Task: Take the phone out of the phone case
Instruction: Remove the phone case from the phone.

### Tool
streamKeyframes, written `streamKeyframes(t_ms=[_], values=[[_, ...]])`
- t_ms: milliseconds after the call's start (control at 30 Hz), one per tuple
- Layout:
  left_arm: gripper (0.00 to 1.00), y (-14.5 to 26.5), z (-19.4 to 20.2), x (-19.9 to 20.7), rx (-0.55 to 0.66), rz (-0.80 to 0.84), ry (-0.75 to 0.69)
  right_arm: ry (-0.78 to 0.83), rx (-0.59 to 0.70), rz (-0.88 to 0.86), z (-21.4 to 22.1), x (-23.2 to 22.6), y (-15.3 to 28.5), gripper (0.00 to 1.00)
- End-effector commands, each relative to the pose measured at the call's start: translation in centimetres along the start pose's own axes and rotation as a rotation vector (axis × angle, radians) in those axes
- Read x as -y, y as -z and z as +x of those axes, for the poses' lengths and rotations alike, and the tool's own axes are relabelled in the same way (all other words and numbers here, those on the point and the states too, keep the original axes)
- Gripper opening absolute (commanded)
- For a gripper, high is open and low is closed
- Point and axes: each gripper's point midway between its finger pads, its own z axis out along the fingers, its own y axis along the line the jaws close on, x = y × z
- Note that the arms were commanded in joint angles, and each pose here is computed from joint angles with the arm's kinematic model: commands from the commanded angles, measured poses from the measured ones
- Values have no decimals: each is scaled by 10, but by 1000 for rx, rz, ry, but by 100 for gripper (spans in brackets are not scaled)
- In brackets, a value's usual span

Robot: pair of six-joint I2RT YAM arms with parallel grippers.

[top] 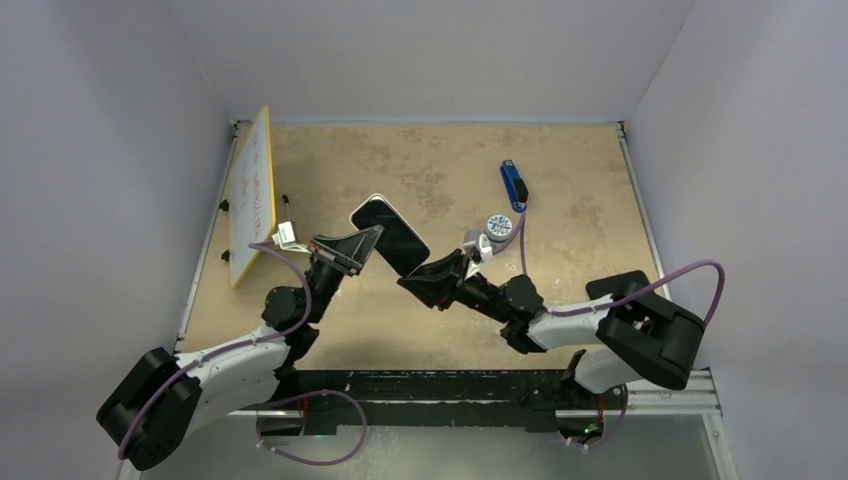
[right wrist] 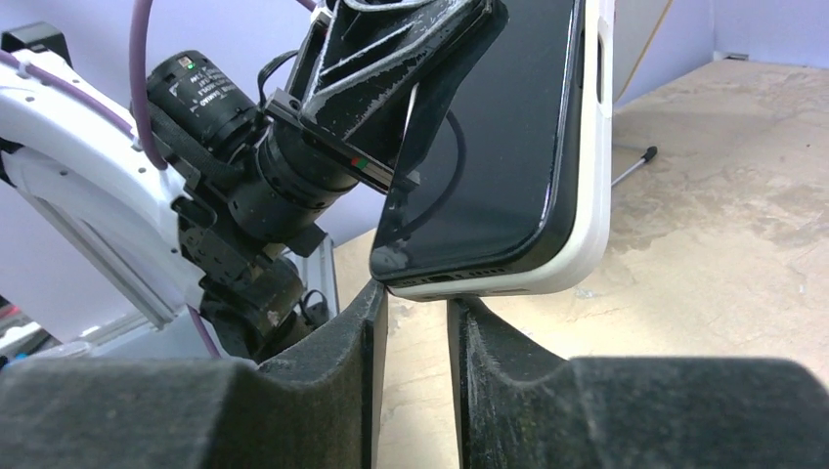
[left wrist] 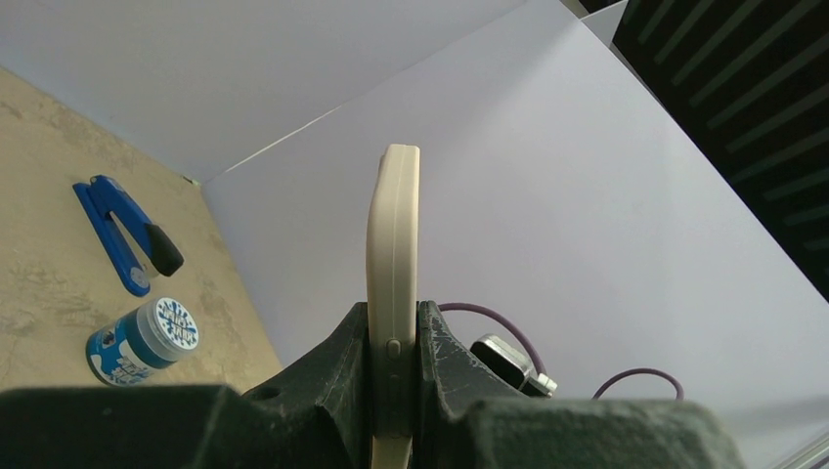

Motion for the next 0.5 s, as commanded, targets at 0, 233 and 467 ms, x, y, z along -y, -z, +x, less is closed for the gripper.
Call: streamKeyframes(t_ms=[0, 233, 467], values=[[0, 0, -4, 50, -14, 169, 96, 160, 306, -62, -72, -19, -1, 26], [0, 1, 14, 56, -128, 184, 79, 173, 286, 12, -62, -2, 4, 17], [0, 6, 32, 55, -232, 189, 20, 132, 279, -5, -63, -8, 8, 22]])
